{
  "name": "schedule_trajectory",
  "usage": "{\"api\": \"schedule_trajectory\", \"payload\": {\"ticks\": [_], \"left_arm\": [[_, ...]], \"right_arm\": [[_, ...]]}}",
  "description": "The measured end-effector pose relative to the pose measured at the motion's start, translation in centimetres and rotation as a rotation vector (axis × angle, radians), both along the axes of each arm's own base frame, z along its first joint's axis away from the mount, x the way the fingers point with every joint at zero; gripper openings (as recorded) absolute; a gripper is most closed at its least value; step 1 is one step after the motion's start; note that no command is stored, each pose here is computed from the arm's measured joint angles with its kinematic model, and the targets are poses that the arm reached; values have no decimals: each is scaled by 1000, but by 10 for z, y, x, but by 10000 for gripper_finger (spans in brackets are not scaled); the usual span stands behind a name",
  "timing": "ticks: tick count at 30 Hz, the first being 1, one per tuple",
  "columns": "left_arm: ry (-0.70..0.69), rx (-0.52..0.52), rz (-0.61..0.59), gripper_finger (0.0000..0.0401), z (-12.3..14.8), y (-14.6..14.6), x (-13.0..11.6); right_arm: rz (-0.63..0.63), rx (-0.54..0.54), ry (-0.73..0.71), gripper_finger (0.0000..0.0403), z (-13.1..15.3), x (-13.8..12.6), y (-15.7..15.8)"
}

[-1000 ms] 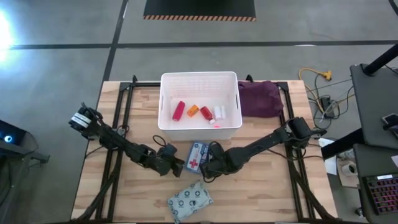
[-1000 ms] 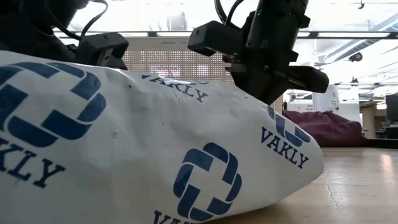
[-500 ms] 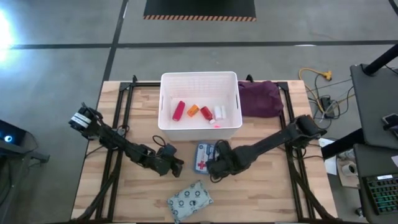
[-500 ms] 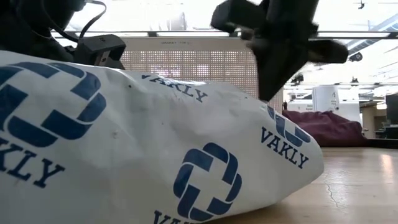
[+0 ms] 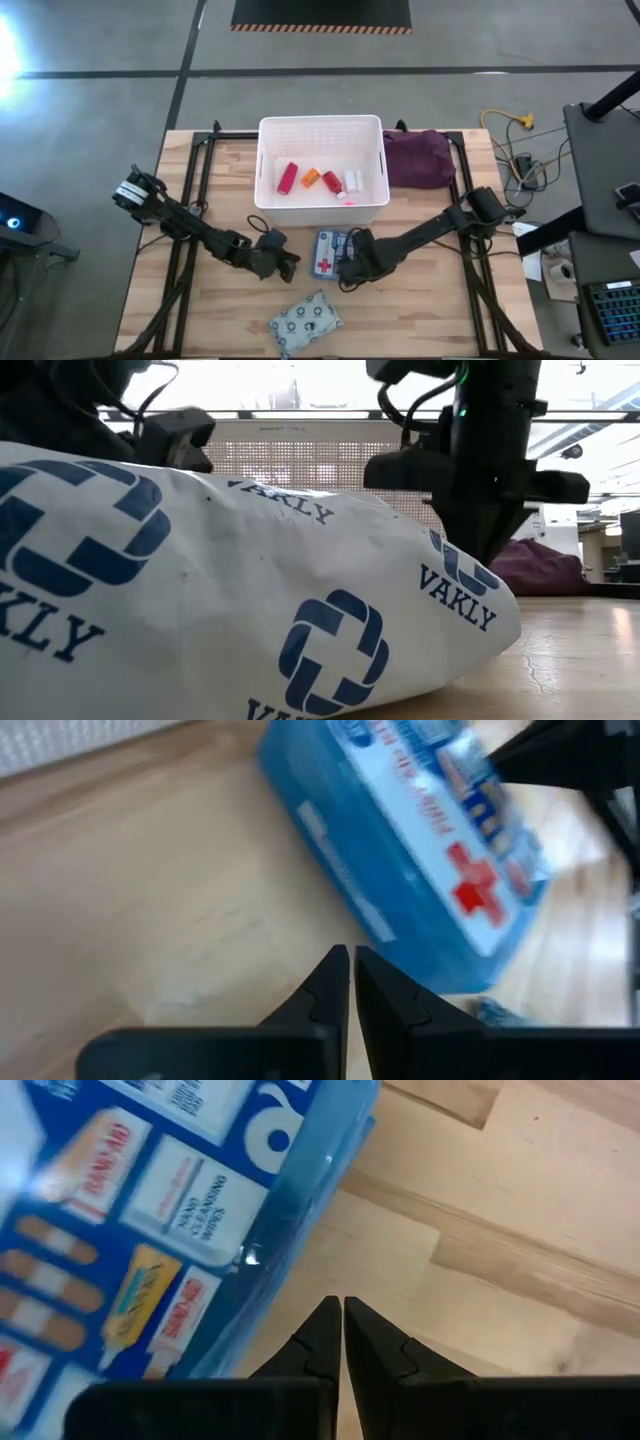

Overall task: Pick & place medical supplies in basket/bin
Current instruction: Put the blue first aid kit into the white bin

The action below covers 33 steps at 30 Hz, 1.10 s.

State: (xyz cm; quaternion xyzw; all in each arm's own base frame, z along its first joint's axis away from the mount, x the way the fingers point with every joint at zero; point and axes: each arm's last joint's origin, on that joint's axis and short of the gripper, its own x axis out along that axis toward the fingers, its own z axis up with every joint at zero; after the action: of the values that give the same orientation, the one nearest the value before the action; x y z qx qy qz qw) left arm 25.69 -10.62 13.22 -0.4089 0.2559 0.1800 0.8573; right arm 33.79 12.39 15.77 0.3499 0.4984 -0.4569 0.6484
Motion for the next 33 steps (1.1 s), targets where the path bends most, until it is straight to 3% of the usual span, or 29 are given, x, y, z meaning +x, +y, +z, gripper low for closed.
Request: {"api": "schedule_trajectory", "payload": {"ticks": [7, 16, 21, 27, 33], "left_arm": [[3, -28, -1, 3, -18, -2, 11], [-19, -30, -26, 3, -16, -12, 38], [-54, 37, -132, 3, 1, -16, 45], [-143, 111, -167, 3, 26, -19, 53], [-147, 227, -217, 3, 36, -20, 56]], "right_arm": [[-39, -8, -56, 9, 5, 9, -6], [-36, 3, -94, 8, 4, 15, -8], [-26, 5, -73, 8, -1, 15, -8], [4, 5, -23, 8, -8, 11, -9], [7, 18, -16, 8, -9, 11, -9]]}}
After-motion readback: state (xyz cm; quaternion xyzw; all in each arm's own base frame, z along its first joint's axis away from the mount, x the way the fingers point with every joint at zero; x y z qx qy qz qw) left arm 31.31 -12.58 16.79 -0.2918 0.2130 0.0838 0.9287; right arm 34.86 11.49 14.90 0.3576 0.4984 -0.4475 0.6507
